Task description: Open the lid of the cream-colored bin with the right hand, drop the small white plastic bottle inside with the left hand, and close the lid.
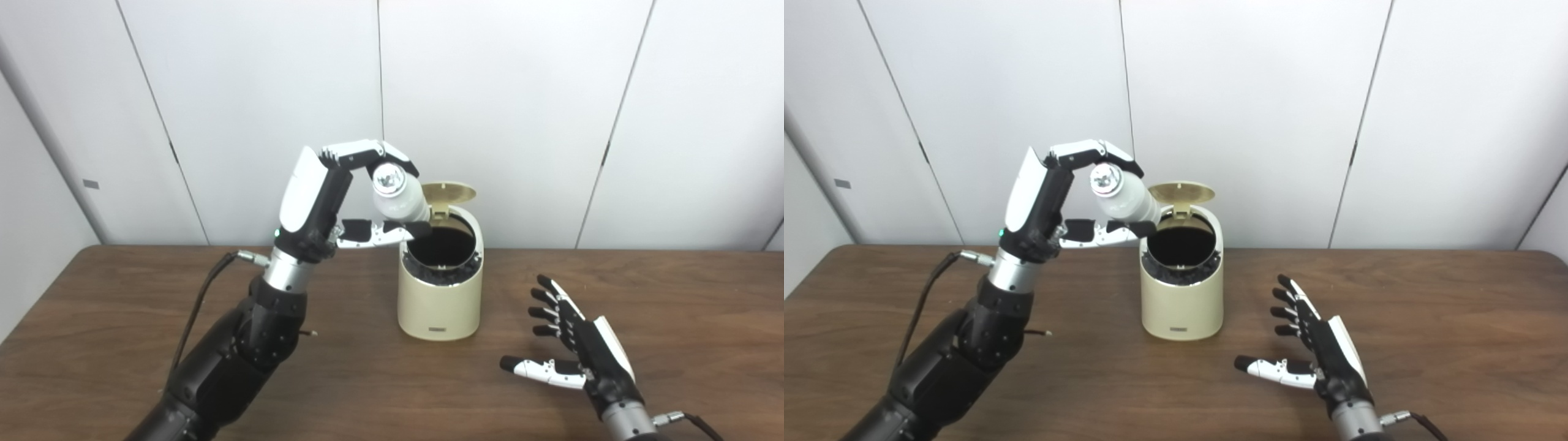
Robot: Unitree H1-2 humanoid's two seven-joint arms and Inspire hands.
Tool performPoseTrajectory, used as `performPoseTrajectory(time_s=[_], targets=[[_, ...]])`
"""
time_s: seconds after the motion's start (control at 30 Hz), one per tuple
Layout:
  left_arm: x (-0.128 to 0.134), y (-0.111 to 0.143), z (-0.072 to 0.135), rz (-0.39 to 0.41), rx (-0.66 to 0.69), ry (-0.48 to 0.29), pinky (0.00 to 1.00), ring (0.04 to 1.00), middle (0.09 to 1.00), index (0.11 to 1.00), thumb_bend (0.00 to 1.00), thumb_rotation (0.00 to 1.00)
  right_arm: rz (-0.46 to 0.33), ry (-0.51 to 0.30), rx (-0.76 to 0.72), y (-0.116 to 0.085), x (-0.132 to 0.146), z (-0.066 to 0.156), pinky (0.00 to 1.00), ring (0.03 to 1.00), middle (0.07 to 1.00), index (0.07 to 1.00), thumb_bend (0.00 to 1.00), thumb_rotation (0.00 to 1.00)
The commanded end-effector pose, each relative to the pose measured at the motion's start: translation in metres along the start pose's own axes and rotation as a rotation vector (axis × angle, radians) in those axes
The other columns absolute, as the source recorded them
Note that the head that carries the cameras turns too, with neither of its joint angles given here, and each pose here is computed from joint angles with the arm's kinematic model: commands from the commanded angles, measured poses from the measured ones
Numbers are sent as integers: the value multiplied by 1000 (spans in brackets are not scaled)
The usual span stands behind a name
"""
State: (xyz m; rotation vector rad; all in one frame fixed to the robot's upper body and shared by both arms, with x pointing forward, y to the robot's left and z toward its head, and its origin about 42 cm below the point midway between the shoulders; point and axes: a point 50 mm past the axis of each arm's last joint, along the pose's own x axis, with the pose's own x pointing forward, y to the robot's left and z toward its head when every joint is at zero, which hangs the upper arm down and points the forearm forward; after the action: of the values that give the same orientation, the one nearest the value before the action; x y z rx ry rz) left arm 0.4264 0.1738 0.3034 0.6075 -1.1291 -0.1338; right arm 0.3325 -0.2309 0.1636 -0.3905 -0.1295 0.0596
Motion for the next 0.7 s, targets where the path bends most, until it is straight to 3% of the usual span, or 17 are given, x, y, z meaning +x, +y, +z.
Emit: performPoseTrajectory(time_s=[0.0,0.57,0.67], targets=[[26,11,2,57,38,-98,363,427,492,502,503,0,-29,-90,7,-6,8,19,734,828,903,937,739,209],[6,-24,-16,-52,193,-246,362,412,510,494,502,0,-37,-95,24,-10,6,18,745,838,912,940,748,233],[4,-30,-21,-61,219,-269,314,424,517,502,477,0,-38,-100,25,-10,6,19,760,842,912,942,745,236]])
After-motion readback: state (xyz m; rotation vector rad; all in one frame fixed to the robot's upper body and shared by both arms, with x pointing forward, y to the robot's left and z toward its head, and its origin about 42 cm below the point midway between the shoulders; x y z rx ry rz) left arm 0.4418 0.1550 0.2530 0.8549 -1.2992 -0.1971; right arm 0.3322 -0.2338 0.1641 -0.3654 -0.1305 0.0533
